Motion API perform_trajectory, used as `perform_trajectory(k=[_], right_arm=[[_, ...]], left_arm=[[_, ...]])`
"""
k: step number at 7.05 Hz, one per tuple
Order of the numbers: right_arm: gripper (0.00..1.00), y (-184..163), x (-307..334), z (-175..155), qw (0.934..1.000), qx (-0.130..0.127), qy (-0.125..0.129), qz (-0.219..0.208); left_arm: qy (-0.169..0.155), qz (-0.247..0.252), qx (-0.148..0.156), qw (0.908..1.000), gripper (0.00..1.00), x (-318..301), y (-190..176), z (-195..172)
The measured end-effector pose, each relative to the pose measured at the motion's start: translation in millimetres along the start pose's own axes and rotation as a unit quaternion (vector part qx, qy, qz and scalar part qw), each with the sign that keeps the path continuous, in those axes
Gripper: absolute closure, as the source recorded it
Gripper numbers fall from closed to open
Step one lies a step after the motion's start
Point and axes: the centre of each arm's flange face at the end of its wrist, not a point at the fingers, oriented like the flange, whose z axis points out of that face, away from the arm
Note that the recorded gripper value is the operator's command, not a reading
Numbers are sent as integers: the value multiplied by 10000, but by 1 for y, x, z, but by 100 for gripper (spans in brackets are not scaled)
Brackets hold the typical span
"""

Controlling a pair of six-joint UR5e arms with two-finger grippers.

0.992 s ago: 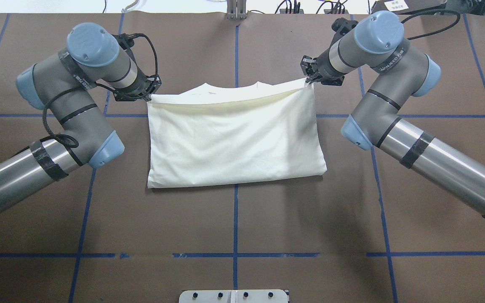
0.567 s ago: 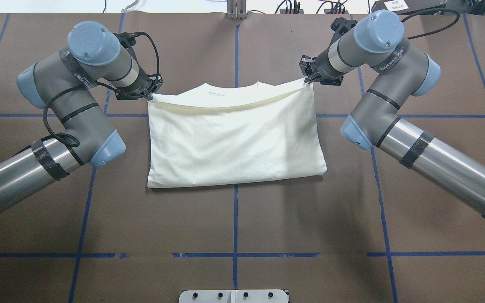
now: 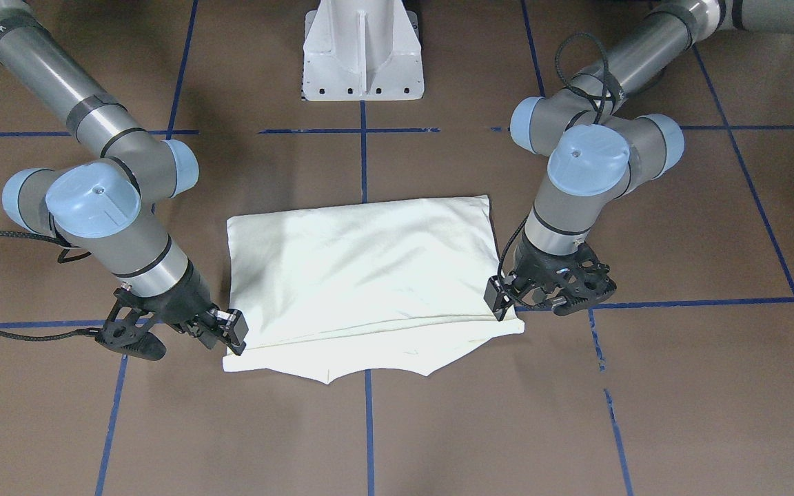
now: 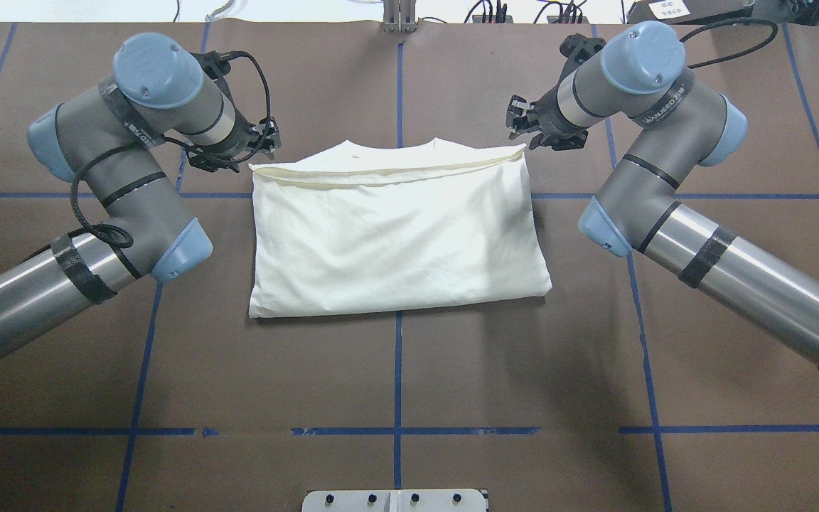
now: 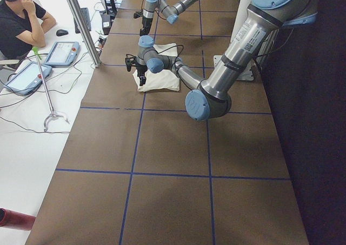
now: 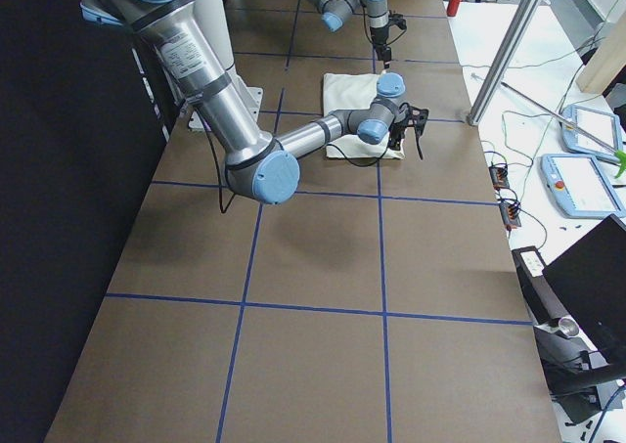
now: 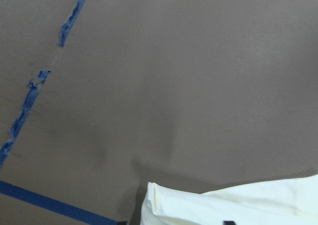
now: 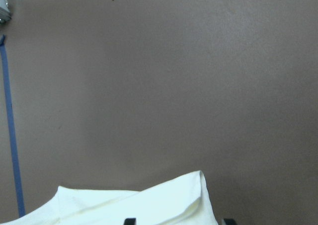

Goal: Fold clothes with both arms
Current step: 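Lay the hem down near the collar with both grippers and hold, then release the hem and move the right gripper to the shirt's side edge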

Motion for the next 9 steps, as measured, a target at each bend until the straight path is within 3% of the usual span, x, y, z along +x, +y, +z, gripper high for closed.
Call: perform_trajectory(k=[3, 5, 6, 7, 9], right_arm=[[0, 84, 37, -18, 9994, -276, -115, -193], [0, 156, 75, -24, 9988, -358, -24, -341], [0, 175, 83, -22, 9984, -400, 21, -398], [12, 185, 87, -19, 9980, -446, 62, -434], [74, 195, 91, -16, 9976, -501, 101, -467]], left_arm=[[132, 58, 15, 9999, 0, 3, 10, -35], [184, 49, 15, 9998, 0, 0, 15, -47], [200, 58, 17, 9998, 0, -4, 18, -52], [209, 64, 16, 9998, 0, -6, 19, -54], [211, 75, 11, 9997, 0, -7, 20, -55]])
